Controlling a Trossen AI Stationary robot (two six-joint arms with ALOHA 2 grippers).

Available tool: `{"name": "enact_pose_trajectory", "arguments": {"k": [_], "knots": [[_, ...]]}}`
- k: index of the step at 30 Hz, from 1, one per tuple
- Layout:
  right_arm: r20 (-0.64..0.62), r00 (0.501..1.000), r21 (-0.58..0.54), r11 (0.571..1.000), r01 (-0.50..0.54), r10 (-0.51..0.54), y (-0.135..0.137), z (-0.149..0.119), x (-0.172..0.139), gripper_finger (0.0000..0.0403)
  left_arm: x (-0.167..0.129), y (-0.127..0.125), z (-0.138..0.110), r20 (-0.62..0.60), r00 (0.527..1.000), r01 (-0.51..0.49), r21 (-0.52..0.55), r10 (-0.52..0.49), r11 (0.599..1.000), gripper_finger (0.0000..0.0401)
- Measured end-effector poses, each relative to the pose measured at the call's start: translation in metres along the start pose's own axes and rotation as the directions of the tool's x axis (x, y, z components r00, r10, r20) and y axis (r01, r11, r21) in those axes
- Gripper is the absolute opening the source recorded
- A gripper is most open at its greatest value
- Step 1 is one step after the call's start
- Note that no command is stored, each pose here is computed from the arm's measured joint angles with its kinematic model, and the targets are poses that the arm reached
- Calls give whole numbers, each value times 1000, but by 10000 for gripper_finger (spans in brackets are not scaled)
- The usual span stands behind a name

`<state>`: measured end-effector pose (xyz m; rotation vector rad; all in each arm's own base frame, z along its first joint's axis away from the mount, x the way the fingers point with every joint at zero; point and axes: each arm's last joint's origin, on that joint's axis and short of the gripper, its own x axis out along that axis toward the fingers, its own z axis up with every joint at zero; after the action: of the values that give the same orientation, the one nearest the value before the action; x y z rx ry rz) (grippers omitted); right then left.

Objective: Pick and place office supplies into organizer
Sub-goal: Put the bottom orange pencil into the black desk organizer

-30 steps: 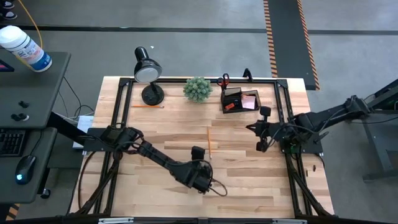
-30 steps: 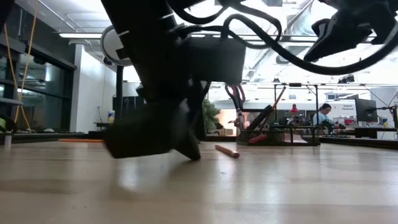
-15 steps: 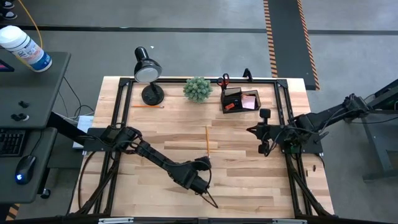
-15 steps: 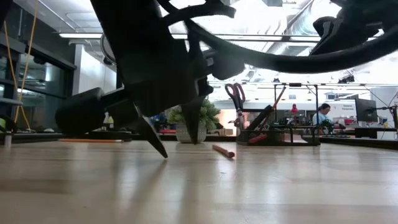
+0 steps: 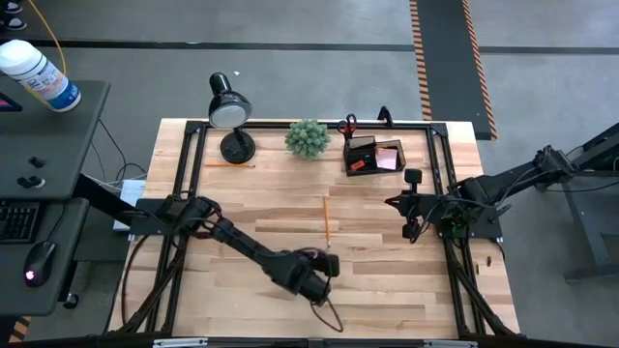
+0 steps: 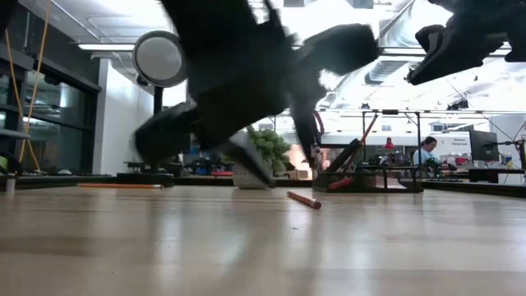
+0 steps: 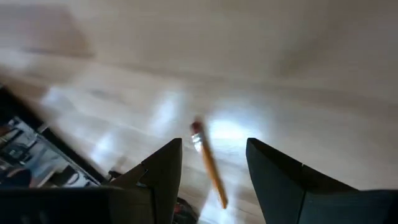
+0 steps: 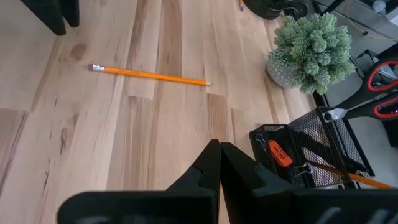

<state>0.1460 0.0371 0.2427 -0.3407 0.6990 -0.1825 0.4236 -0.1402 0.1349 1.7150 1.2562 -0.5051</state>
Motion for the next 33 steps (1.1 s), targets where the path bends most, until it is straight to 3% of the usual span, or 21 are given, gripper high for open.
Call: {"name": "enact_pose_trajectory", "arguments": {"k": [8,13,21,33], "knots": [[-1,1000,-1,1000,-21,21,1,0,0,0,-5,33,-4,33,998,-54,-64,56,997,170],[-3,999,-1,999,-35,35,1,0,0,0,-1,38,1,5,999,38,14,-38,999,170],[-4,999,-8,999,-39,39,1,-1,0,0,9,42,10,-34,994,105,59,-103,993,170],[-9,999,-16,999,-51,50,1,-1,0,0,16,48,8,-30,996,83,31,-82,996,170]]}}
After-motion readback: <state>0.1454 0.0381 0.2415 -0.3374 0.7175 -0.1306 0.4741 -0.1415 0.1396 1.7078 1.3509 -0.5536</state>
